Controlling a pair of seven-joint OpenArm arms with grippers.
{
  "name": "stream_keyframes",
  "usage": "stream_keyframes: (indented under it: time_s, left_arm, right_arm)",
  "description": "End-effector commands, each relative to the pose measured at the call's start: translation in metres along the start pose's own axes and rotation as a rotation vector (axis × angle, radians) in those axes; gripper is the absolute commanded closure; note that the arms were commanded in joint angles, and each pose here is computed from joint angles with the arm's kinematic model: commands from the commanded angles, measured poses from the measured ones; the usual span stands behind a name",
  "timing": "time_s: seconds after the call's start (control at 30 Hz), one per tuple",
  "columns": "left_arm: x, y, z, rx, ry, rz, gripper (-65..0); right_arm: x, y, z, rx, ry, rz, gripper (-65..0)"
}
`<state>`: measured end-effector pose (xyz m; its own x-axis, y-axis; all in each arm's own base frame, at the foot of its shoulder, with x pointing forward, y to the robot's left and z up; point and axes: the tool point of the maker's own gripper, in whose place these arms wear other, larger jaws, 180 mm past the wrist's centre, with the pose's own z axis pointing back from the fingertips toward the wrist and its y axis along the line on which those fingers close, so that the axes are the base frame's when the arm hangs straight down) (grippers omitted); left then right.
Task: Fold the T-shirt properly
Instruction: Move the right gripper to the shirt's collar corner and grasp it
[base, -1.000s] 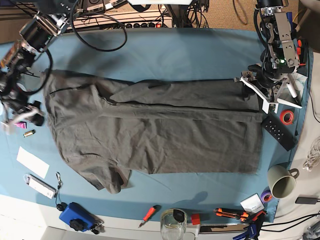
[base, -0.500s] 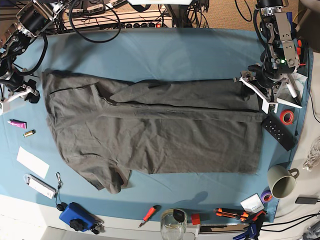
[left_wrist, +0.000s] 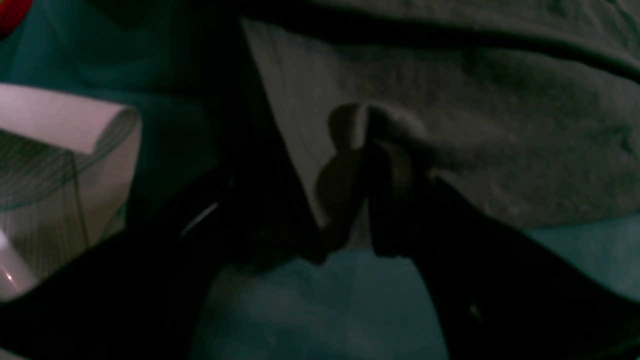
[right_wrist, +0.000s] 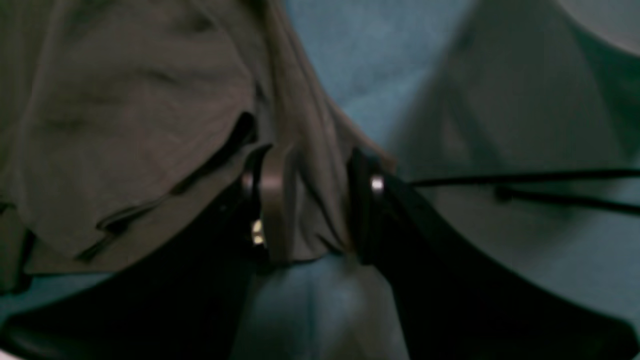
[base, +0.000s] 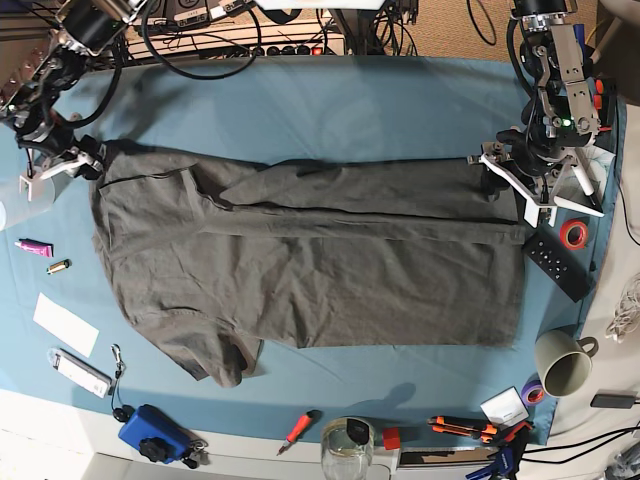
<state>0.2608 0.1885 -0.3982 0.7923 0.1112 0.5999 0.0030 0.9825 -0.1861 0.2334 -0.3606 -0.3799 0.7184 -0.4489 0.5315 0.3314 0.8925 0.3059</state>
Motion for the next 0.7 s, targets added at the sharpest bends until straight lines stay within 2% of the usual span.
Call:
stream_keyframes:
  time_s: [0.0,0.2,0.33,0.47,0.5,0.67]
  left_arm:
    - [-0.006,-0.003,0.001,-0.018,0.031,0.000,-31.5]
    - [-0.006,-0.003,0.001,-0.018,0.030,0.000,-29.8]
    - [-0.006,-0.003,0.001,-0.018,0.029,0.000,-17.7]
    - [-0.005,-0.003,0.001,-0.017,0.029,0.001,0.0]
    - [-0.005,-0.003,0.001,-0.017,0.029,0.001,0.0]
    - [-0.006,-0.002,0.001,-0.013,0.032,-0.004,0.0]
  right_arm:
    - [0.010,-0.002,0.002,-0.003,-0.022,-0.001,-19.0]
    - [-0.016,-0.015,-0.016,0.013,0.049,-0.093,-19.0]
    - [-0.029,-0.017,-0.023,0.029,0.080,-0.106,-17.1]
    - [-0.027,-0.015,-0.023,0.040,0.076,-0.082,-2.3]
    - [-0.025,-0.014,-0.023,0.044,0.071,-0.079,0.0]
    - [-0.010,-0.010,-0.021,0.057,0.040,-0.030,0.0]
